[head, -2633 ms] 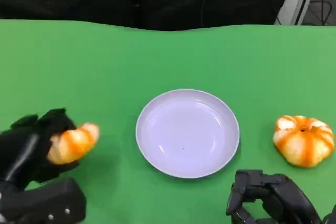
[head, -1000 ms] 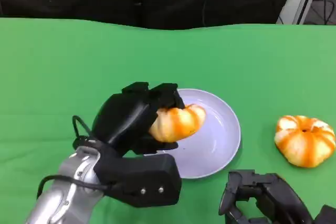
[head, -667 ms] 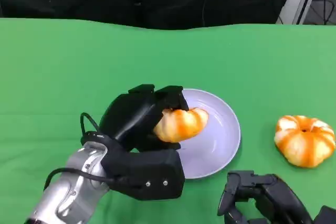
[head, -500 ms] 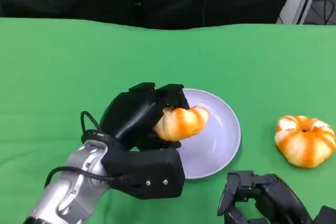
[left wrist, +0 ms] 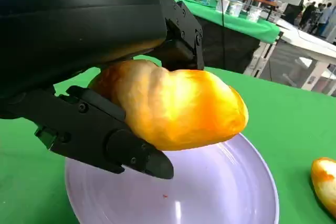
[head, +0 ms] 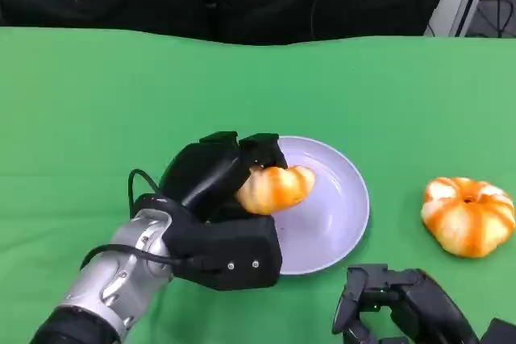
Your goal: Grasp the bread from the table and place it into the plate.
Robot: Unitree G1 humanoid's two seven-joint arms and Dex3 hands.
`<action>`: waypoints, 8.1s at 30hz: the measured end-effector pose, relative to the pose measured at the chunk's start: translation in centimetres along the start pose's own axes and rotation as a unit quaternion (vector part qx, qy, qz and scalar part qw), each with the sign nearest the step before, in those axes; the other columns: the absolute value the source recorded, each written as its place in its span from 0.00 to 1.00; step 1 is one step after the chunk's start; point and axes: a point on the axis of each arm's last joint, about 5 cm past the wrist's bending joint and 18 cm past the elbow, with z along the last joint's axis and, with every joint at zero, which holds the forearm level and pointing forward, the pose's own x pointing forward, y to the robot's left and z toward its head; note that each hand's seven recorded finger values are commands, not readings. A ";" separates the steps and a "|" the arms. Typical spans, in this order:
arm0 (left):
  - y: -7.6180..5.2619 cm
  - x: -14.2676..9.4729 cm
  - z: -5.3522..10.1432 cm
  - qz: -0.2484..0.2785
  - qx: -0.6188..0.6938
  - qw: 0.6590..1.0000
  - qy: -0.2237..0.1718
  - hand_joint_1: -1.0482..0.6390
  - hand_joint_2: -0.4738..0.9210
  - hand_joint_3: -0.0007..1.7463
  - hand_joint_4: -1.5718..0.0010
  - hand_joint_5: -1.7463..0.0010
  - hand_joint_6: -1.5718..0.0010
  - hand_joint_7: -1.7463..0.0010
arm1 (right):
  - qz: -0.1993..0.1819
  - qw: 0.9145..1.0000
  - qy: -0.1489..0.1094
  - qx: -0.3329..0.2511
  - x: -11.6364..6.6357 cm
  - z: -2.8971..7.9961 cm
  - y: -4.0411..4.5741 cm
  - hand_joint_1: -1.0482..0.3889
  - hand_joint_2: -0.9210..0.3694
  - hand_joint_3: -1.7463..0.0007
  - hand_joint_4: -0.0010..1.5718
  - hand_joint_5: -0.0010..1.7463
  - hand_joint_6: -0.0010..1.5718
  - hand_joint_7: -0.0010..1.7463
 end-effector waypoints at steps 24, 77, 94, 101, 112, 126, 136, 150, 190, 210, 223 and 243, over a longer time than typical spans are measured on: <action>-1.2 1.0 0.2 -0.035 -0.019 0.999 0.025 0.38 0.98 0.00 0.42 0.90 0.40 1.00 | 0.000 1.000 0.003 0.002 -0.1 0.1 0.05 0.62 0.27 0.41 0.53 0.87 0.55 0.68; 2.6 1.1 0.2 -0.103 -0.090 0.991 -0.003 0.05 1.00 0.53 0.78 0.98 0.80 0.99 | 0.003 1.000 0.004 0.004 0.0 0.3 0.25 0.63 0.28 0.40 0.54 0.89 0.55 0.69; 4.0 -4.1 -0.3 -0.003 -0.250 0.968 -0.016 0.09 1.00 0.47 0.73 0.98 0.76 0.99 | 0.003 1.000 0.008 0.004 0.0 0.2 0.13 0.63 0.27 0.40 0.54 0.89 0.55 0.70; 4.3 -5.5 -0.6 0.019 -0.281 0.960 -0.004 0.09 1.00 0.46 0.70 0.97 0.74 0.99 | 0.005 1.000 0.007 0.004 0.1 0.3 0.14 0.64 0.27 0.41 0.54 0.88 0.55 0.70; 4.1 -9.2 -1.7 0.093 -0.394 0.915 -0.003 0.09 1.00 0.44 0.68 0.98 0.72 0.99 | 0.003 1.000 0.009 0.005 -0.1 0.2 -0.02 0.64 0.27 0.41 0.53 0.88 0.55 0.71; -0.7 -13.3 -2.1 0.149 -0.474 0.868 -0.006 0.12 1.00 0.39 0.56 0.96 0.69 0.99 | 0.006 1.000 0.011 0.005 -0.2 0.2 -0.07 0.63 0.27 0.41 0.53 0.89 0.55 0.71; -2.8 -13.8 -2.6 0.147 -0.469 0.871 -0.006 0.41 1.00 0.13 0.53 0.99 0.66 1.00 | 0.005 1.000 0.013 0.005 -0.3 0.1 -0.06 0.64 0.26 0.42 0.53 0.89 0.55 0.71; -2.8 -13.6 -2.9 0.147 -0.455 0.878 -0.012 0.58 1.00 0.16 0.49 0.99 0.61 0.98 | 0.005 1.000 0.007 0.002 -0.2 0.3 -0.12 0.64 0.27 0.41 0.53 0.90 0.55 0.72; -4.1 -13.1 -2.3 0.147 -0.423 0.894 -0.003 0.61 0.88 0.43 0.41 0.27 0.34 0.46 | 0.002 1.000 0.007 0.002 -0.3 0.4 -0.27 0.64 0.29 0.39 0.53 0.90 0.54 0.73; -4.1 -13.0 -2.3 0.148 -0.422 0.895 -0.007 0.61 0.82 0.51 0.44 0.17 0.38 0.37 | 0.000 1.000 0.006 0.003 -0.3 0.4 -0.28 0.65 0.28 0.39 0.53 0.89 0.54 0.73; -4.7 -12.9 -2.1 0.136 -0.431 0.892 -0.017 0.61 0.76 0.58 0.46 0.12 0.41 0.32 | -0.002 1.000 0.007 0.002 -0.5 0.4 -0.58 0.65 0.28 0.39 0.53 0.90 0.54 0.74; -5.3 -12.6 -1.7 0.125 -0.435 0.891 -0.026 0.60 0.76 0.59 0.46 0.11 0.42 0.31 | 0.002 1.000 0.006 0.001 -0.8 0.2 -0.53 0.65 0.28 0.38 0.52 0.90 0.54 0.73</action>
